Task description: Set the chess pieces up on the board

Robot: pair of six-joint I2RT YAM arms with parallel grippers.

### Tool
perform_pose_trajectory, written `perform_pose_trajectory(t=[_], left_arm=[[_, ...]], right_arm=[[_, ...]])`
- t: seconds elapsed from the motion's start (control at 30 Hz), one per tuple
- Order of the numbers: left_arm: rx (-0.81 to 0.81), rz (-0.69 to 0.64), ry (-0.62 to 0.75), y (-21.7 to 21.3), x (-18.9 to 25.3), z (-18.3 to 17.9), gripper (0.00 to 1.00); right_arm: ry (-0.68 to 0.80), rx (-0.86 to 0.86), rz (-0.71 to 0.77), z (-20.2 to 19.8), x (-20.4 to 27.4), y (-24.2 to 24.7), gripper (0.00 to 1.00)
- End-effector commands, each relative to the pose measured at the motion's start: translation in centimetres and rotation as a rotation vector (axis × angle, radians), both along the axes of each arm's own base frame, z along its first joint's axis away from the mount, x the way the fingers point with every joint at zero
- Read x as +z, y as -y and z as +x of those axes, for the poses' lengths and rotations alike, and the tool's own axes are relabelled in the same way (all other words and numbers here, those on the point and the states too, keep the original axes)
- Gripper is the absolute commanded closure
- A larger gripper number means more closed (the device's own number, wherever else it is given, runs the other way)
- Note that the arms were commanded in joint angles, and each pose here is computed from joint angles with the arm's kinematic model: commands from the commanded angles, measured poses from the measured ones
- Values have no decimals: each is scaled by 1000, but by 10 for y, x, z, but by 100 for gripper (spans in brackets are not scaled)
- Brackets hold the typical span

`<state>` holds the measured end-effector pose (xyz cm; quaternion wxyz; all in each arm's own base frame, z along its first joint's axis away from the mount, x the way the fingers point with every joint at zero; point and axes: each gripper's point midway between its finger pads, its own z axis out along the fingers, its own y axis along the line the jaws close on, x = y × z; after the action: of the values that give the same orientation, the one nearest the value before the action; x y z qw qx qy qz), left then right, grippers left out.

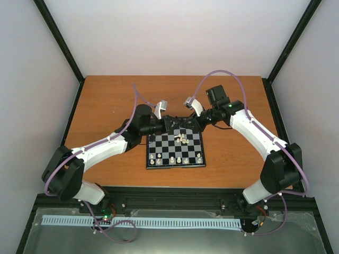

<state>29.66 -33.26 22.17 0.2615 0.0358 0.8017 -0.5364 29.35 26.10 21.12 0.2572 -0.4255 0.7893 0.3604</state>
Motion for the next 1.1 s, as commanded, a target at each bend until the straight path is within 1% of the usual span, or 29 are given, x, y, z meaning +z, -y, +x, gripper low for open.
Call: perform_pose_trajectory(t=[0.0,0.03,0.07,0.17,0.3,0.53,0.67,0.73,0.97,1.07], left_arm=[[-6,6,27,3,8,0,95],[-4,27,28,2,5,1,95],[1,56,32,1,1,3,95],[-3,143,38,1,-14,7,95],[-46,299,76,7,-37,7,95],[-169,555,181,36,-71,-2,94],[-244,670,218,51,-89,-11,93],[-289,727,216,56,-104,-16,93],[-382,821,249,73,-124,-29,94],[-434,851,217,71,-137,-37,94]], right_arm=[[14,-6,22,7,3,-1,74],[13,-9,18,7,4,2,67],[14,-20,16,9,5,7,63],[12,-66,48,15,17,33,55],[1,-137,60,20,27,72,49],[55,-256,22,17,20,105,48],[83,-316,8,25,17,119,48],[82,-324,1,27,14,122,48],[73,-325,8,30,11,121,48],[74,-325,5,31,9,121,48]])
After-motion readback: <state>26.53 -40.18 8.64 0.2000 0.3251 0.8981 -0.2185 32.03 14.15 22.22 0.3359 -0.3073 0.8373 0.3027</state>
